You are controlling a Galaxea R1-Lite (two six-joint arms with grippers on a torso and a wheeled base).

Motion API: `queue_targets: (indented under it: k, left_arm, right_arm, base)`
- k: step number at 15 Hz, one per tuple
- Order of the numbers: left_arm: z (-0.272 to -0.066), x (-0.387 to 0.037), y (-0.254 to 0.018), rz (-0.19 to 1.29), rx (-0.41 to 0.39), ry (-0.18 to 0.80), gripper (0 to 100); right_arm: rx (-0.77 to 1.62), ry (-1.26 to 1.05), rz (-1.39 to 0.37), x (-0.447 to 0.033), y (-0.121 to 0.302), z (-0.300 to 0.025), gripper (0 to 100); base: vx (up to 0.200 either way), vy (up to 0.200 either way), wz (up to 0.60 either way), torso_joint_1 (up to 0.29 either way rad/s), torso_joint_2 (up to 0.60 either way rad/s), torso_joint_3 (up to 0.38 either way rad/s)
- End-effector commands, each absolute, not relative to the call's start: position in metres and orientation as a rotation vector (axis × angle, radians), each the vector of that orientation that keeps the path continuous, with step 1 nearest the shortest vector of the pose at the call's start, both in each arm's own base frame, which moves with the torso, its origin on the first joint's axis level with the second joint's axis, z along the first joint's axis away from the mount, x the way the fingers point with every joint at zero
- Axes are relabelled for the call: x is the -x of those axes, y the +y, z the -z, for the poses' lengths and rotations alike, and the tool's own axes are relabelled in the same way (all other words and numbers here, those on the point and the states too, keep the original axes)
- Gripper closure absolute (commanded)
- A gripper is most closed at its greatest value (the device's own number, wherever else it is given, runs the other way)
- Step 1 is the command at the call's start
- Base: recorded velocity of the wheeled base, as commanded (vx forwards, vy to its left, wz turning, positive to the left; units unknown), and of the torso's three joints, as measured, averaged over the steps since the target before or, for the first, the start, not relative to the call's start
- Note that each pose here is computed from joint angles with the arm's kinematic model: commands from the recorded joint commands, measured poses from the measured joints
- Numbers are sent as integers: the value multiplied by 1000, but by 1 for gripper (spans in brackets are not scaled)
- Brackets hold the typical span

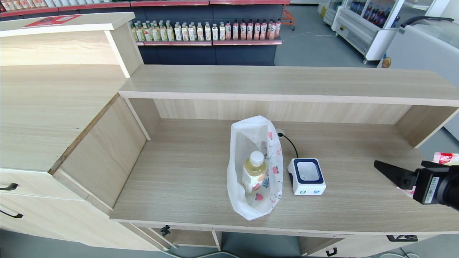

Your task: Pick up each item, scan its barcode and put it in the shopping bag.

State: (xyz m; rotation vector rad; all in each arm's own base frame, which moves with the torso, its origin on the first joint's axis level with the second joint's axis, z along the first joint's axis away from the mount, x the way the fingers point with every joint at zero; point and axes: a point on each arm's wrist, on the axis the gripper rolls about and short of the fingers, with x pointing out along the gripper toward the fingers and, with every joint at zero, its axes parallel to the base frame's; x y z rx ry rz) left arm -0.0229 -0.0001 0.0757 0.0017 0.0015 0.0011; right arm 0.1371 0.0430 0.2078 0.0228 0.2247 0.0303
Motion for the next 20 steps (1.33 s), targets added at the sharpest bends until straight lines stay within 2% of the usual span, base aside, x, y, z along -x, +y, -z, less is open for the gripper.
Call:
queue_targets:
  k: [1,4,7,20]
  left_arm:
    - [-76,23,0,-2,-2,2,0]
    - [-76,23,0,-2,-2,2,0]
    - [-76,23,0,0,-3,6,0]
    - [-76,23,0,0,-3,2,0]
  right_arm:
    - [-61,166,22,-118,28,-209,0]
    - [-65,146,-37,-93,21,-197,0]
    - [-67,161,-33,-93,21,-193,0]
    - [-203,248,65,-151,21,-205,0]
  base:
    - [0,0,0,0,0,0]
    - [0,0,0,0,0,0]
    - [0,0,0,0,0,0]
    - [0,-200,0,4,0,3]
